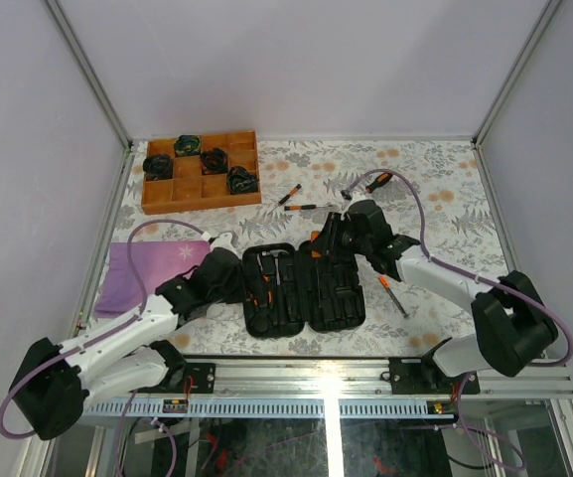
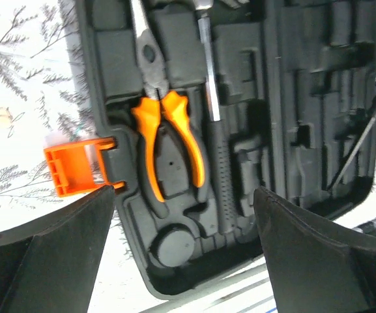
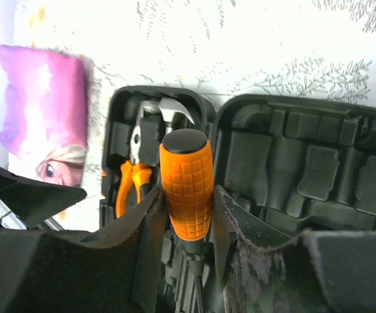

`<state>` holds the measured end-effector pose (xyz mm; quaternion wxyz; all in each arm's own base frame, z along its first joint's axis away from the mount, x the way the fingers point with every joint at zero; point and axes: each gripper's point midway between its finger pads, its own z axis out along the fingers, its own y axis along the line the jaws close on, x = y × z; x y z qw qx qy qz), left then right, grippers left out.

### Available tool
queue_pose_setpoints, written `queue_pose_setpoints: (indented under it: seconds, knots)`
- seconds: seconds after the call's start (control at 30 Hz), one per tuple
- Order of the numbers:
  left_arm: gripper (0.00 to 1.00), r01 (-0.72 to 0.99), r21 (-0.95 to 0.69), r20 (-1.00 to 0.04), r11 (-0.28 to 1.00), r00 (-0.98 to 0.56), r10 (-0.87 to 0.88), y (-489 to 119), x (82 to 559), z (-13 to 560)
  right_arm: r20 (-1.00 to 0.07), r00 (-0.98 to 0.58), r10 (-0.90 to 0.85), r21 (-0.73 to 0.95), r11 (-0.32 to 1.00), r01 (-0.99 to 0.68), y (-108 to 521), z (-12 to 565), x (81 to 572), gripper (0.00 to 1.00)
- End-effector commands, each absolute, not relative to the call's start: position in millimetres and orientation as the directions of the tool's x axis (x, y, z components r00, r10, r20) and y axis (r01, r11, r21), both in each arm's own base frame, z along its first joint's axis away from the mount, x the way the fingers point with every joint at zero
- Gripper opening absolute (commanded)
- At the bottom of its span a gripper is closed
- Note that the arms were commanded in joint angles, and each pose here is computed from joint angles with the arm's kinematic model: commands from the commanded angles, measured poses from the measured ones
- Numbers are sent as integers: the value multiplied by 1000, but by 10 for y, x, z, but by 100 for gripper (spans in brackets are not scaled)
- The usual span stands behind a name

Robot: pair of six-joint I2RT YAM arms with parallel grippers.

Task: Sort the tools into containers
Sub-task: Pick up the screwdriver from the center of the board.

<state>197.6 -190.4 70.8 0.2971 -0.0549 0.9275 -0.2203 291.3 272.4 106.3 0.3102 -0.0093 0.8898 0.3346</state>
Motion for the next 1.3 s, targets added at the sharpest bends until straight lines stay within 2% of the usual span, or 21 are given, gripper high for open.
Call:
queue_pose_setpoints:
  seconds: [0.0, 0.2, 0.33, 0.57, 0.97, 1.1, 1.17, 1.27]
  knots:
    - [86, 167, -499, -656, 850, -714, -245, -2094, 2151, 1262, -630, -732, 260, 619, 738, -270, 2727, 1549, 2958, 22]
    - [87, 374, -515, -752, 771, -629, -197, -2549, 2129, 1807, -568, -732, 376, 739, 624, -252, 2737, 1872, 2763, 19]
    - [87, 494, -526, -780, 693, -605, -160, -2911, 1982, 2002, -512, -749, 421, 804, 541, -245, 2768, 2038, 2634, 19]
    - [84, 551, -524, -780, 649, -617, -106, -3258, 1846, 1924, -428, -777, 463, 880, 410, -240, 2817, 2228, 2467, 18]
    - [37, 564, -530, -761, 634, -646, -61, -3363, 1721, 1777, -363, -779, 511, 919, 333, -210, 2784, 2371, 2389, 17]
    - [17, 568, -531, -762, 629, -645, -62, -3340, 1698, 1834, -361, -772, 523, 922, 326, -210, 2764, 2392, 2383, 18]
    - [4, 563, -523, -764, 640, -643, -59, -3307, 1707, 1858, -385, -759, 525, 912, 345, -223, 2733, 2418, 2389, 24]
    - [0, 561, -510, -767, 652, -640, -49, -3248, 1693, 1879, -457, -729, 509, 876, 398, -271, 2673, 2494, 2391, 40]
